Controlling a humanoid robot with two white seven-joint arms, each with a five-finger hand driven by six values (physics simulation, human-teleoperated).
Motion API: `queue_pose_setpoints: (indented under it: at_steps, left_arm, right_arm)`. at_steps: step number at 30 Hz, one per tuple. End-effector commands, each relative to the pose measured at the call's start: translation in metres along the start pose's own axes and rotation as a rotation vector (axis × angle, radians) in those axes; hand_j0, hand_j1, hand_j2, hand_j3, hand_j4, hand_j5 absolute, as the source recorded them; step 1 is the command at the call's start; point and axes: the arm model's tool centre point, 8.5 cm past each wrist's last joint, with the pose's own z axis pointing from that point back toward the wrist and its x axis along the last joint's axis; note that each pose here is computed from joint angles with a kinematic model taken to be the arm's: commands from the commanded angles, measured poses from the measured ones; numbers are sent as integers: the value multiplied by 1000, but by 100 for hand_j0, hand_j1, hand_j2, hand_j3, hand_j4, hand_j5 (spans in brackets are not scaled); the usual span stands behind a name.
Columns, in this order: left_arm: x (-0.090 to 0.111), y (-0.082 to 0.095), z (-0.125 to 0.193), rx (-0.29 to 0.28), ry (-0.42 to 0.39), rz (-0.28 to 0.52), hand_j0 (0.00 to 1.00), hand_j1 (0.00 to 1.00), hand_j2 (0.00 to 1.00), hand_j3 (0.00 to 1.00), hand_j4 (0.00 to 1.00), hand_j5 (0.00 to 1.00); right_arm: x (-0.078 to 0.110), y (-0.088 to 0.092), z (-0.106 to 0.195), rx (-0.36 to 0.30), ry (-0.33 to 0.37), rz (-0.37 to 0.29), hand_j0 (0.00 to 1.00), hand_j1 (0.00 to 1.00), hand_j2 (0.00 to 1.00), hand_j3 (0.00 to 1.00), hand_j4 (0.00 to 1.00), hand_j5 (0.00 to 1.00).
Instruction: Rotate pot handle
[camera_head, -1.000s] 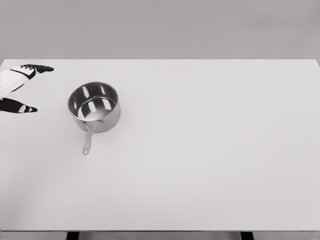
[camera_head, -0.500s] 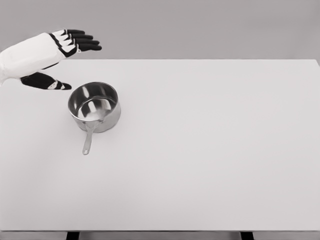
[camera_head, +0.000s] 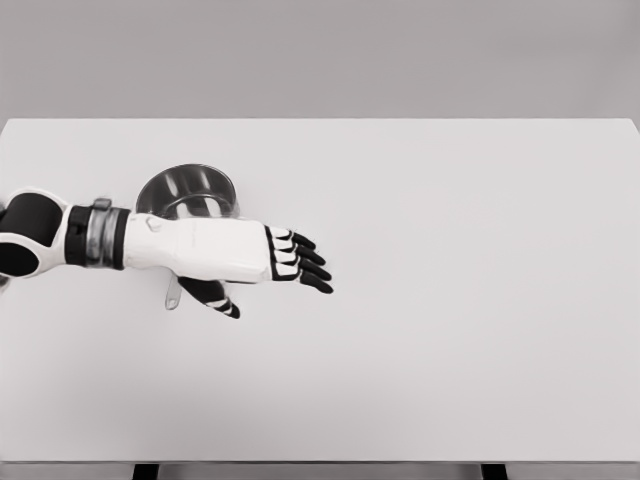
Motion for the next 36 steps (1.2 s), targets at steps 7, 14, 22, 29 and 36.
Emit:
queue_pose_setpoints:
  at_steps: [7,14,22,29,36]
  left_arm:
    - [-6,-4,24,-27,62,4,100,100,100,100,100,100]
    - [-12,-8,35,-77,123,-61,100,100,100,100,100,100]
    - [-17,-16,39,-160,175,-156,100,100,100,100,100,100]
    - [-20,-21,47,-206,212,-188,100,100,100,100,100,100]
    - [-23,-25,64,-242,259,-200,100,100,100,100,100,100]
  right_arm:
    - [1,-1,0,-1,-1,0,100,100,100,100,100,100]
    - [0,-1,0,-1,-1,1,100,100,100,100,100,100]
    - [1,-1,0,-1,-1,0,100,100,100,100,100,100]
    - [1,-1,0,-1,-1,0,100,100,100,100,100,100]
    - [0,-1,0,-1,-1,1,100,100,100,100,100,100]
